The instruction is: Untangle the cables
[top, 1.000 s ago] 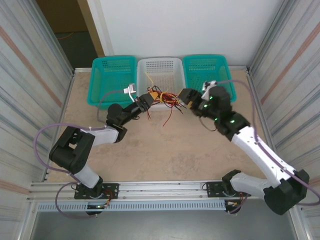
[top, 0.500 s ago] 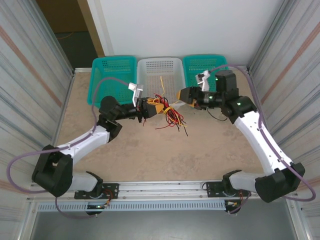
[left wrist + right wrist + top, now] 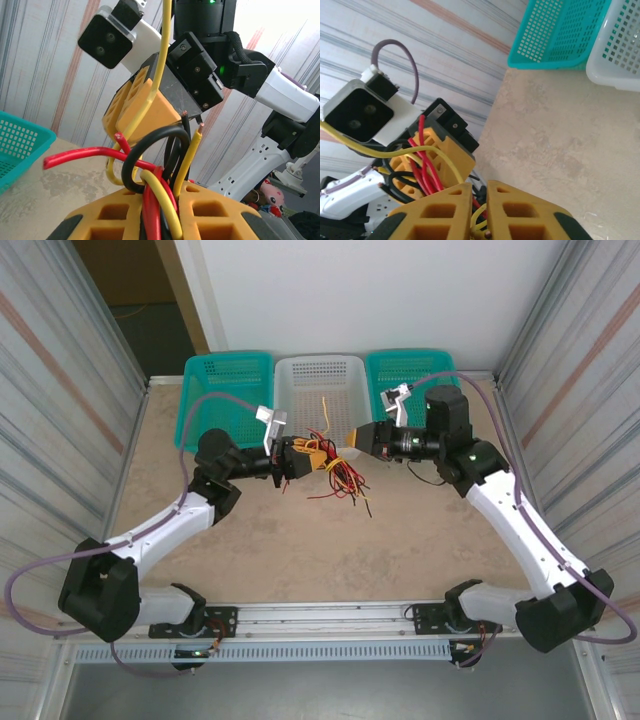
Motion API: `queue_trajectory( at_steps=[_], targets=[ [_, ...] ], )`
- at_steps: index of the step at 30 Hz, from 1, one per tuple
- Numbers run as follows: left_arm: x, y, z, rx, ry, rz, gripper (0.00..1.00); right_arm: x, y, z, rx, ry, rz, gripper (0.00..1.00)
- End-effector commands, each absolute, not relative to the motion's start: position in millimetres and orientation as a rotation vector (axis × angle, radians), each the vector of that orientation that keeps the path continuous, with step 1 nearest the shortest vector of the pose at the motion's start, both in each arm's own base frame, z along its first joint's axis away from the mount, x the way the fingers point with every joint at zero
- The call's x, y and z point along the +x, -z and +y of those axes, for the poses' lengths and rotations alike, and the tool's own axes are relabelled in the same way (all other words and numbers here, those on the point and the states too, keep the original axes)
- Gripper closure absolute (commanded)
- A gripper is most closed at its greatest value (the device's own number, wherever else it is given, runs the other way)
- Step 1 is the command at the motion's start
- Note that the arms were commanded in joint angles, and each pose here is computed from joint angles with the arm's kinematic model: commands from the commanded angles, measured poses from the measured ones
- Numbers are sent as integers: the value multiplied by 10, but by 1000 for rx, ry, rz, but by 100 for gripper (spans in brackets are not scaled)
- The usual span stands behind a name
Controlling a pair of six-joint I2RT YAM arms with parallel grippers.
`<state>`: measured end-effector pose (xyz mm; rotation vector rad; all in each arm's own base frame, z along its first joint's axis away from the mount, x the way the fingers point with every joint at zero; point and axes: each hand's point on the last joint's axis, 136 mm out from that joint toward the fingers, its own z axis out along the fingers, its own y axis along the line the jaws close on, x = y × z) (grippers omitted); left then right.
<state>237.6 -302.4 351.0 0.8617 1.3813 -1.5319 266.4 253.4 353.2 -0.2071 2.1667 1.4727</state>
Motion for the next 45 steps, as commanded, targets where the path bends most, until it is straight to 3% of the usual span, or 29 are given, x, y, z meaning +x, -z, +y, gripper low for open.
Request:
queue_trajectory(
  at_steps=[1, 3, 11, 17, 25, 30, 38, 45],
  targets=[
    [2317, -3721, -2970, 856, 1522, 1315, 100, 2668, -3659, 2448, -188, -1454, 2109, 92],
    [2329, -3723, -2970, 847, 1530, 1327, 100, 2690, -3687, 2423, -170, -1469, 2091, 100],
    [2185, -3875, -3103, 879, 1684, 1324, 100, 2936, -3700, 2424, -98, -1506, 2062, 100],
    [2036, -4351, -3131, 854, 1785, 1182, 100, 3236, -3538, 2518, -34, -1617, 2049, 100],
    [2659, -4726, -2836, 422, 1368, 1159, 100, 3357, -3154, 2620, 141, -1763, 2033, 100],
    [2879, -4848, -2689, 241, 1322, 1079, 100, 3295, -2878, 2716, 285, -1835, 2016, 100],
    [3326, -4749, -2234, -86, 1228, 1005, 100, 2991, -2688, 2994, 366, -1903, 1983, 100],
    [3557, -4379, -1912, -233, 1024, 1084, 100, 2636, -2801, 2923, 353, -1837, 1980, 100]
  ],
)
